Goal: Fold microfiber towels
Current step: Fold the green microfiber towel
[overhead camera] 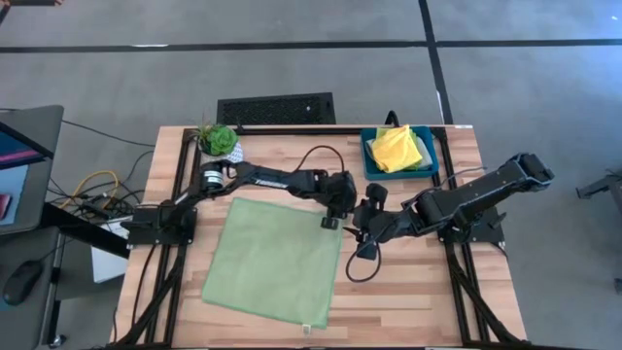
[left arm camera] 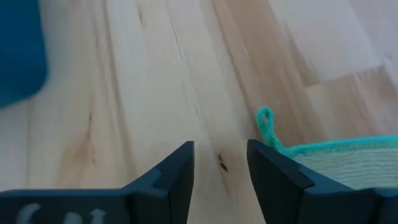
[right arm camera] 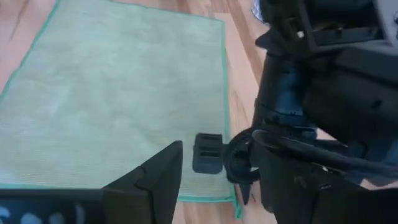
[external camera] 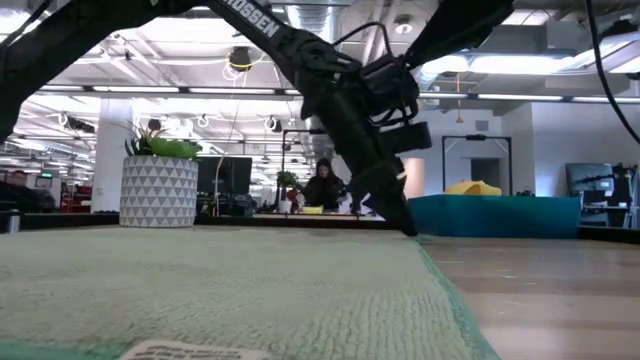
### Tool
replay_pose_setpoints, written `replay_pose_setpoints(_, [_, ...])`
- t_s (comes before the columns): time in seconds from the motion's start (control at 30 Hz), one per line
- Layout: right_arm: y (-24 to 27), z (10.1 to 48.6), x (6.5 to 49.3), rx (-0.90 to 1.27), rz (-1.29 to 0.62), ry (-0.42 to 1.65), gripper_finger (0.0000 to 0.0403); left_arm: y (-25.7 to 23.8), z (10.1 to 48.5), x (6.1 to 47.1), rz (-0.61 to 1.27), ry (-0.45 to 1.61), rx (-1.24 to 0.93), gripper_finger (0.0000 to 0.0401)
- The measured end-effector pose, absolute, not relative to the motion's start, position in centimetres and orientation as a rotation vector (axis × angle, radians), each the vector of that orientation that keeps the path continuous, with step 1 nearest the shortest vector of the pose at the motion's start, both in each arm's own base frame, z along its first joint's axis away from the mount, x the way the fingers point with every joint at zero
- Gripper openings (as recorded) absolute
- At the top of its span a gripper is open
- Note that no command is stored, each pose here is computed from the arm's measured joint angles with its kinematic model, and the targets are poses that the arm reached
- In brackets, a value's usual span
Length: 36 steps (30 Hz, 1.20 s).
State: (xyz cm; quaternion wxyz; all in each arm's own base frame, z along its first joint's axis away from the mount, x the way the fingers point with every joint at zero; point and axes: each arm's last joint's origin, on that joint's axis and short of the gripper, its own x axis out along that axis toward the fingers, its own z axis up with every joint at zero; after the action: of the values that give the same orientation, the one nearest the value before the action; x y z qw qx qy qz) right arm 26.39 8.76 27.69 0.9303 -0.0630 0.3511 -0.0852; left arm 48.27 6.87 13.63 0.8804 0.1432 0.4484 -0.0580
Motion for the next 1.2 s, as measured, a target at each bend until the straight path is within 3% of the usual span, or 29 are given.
replay_pose_setpoints(0.2, [8.8, 27.6, 26.3, -0.095, -0.172, 0.732, 0.0225, 7.4, 16.0, 47.7, -0.103, 0.997, 0.240, 0.0142])
replay_pose_setpoints(0.43, [8.8, 27.9, 25.8, -0.078, -0.160, 0.744, 0.0225, 6.4, 19.8, 45.0, -0.237, 1.091, 0.170, 0.0142])
replay_pose_setpoints(0.63, [7.9, 27.3, 24.8, -0.045, -0.261, 0.840, 0.0225, 6.0, 22.0, 41.9, -0.268, 1.225, 0.131, 0.0142])
replay_pose_setpoints(1.2, [7.0, 27.0, 24.8, 0.002, -0.296, 0.885, 0.0225, 3.6, 24.8, 26.8, -0.072, 1.210, -0.107, 0.0142])
